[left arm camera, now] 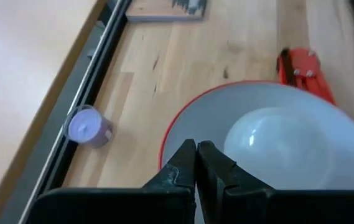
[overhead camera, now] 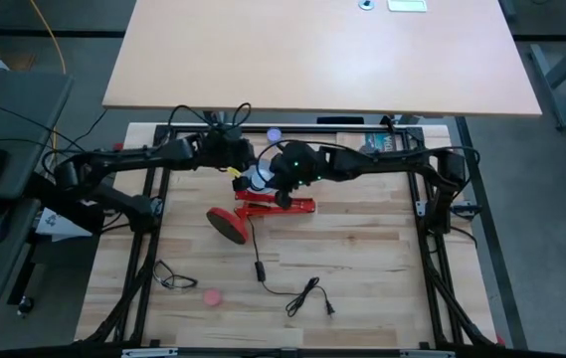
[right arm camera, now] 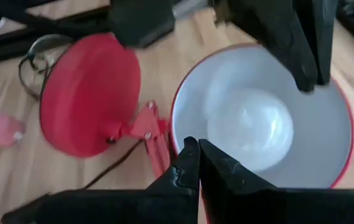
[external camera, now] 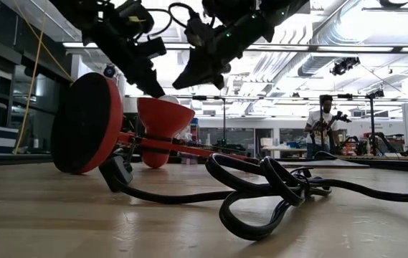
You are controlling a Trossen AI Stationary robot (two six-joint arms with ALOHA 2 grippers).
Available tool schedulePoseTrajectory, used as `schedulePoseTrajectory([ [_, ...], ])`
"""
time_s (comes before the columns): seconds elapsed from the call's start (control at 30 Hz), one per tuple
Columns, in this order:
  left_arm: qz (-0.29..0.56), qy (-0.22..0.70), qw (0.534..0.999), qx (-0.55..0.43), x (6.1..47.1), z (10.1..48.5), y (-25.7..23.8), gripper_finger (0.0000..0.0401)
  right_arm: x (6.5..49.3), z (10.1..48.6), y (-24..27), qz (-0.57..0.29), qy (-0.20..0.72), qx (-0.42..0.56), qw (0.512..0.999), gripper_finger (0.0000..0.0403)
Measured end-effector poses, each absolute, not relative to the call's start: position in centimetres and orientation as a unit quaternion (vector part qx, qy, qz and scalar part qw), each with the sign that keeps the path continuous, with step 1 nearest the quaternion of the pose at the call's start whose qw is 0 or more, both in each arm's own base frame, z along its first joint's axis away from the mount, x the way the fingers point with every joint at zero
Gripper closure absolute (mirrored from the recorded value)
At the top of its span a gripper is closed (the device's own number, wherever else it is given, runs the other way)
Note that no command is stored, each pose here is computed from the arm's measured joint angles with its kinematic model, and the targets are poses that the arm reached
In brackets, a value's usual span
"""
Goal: Screw lightbulb
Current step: Remove the lightbulb from the desk lamp
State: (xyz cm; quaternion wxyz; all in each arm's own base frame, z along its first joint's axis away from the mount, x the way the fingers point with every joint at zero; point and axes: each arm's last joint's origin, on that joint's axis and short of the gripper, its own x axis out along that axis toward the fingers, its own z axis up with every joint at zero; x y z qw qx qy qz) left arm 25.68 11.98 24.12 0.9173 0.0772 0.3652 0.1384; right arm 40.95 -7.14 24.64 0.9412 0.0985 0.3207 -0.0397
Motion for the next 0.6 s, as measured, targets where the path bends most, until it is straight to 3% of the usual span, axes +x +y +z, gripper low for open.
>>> schedulePoseTrajectory([
  [0.6, 0.120, 0.384, 0.902, 0.158, 26.9, 23.1, 11.6, 0.0401, 42.7, 22.9, -6.6, -0.067, 0.292, 0.131, 0.945, 0.0403],
])
